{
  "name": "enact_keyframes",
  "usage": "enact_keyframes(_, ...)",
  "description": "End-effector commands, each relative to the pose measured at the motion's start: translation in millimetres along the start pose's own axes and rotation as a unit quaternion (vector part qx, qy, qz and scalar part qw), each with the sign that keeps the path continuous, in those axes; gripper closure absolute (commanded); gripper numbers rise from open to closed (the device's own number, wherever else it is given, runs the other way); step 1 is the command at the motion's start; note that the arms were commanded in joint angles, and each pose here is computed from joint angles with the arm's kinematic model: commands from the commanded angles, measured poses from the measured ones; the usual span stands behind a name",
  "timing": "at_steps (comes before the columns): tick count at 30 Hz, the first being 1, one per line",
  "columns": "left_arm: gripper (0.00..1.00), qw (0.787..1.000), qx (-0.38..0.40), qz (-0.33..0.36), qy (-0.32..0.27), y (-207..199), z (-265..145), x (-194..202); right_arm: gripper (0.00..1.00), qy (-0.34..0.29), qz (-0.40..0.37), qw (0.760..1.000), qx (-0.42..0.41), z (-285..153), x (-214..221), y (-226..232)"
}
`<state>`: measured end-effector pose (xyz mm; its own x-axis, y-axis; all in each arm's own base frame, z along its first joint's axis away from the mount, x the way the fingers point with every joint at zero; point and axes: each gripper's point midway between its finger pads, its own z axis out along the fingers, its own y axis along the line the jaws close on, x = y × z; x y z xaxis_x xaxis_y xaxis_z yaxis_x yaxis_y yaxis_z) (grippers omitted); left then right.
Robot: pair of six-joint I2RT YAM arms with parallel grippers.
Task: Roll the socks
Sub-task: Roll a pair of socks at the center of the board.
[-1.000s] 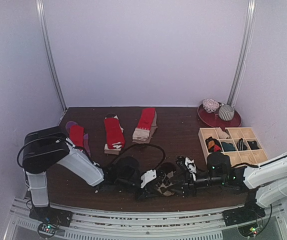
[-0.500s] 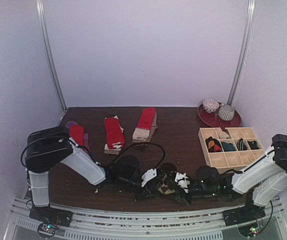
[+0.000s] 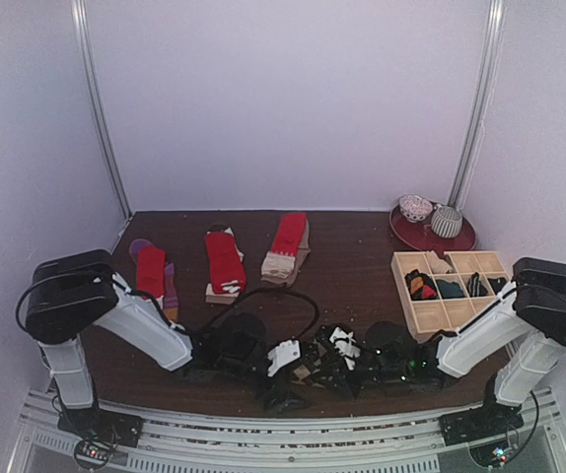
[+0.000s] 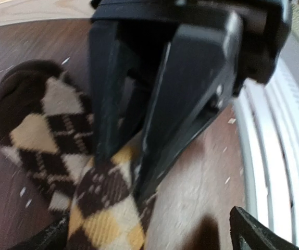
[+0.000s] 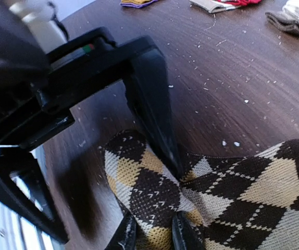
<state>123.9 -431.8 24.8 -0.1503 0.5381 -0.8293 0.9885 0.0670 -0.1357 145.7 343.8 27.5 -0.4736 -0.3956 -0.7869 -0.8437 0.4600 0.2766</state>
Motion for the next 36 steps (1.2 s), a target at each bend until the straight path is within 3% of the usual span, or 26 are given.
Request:
enact_keyframes(1,0.02,0.988,-0.147,0.048,0.027,45,-37,14,0.81,0.190,0.146,0.971,-0.012,-10,101,2)
enact_keyframes(6,0.02,0.972,-0.164,0.150,-0.076,36,-67,-38,0.80,0.213,0.254,0.943,-0.045,-16,106,9)
enact_keyframes(13,0.15,0.969,-0.080,0.212,-0.100,7,-48,-58,0.80,0.221,0.296,0.928,-0.034,-27,112,-3)
enact_keyframes(22,0.26,0.973,0.014,0.224,-0.054,-24,-17,-30,0.80,0.244,0.297,0.923,-0.036,-29,118,-9)
enact_keyframes(36,0.50,0.978,-0.009,0.206,0.011,-4,10,-2,0.80,0.252,0.294,0.921,-0.050,-33,117,-11)
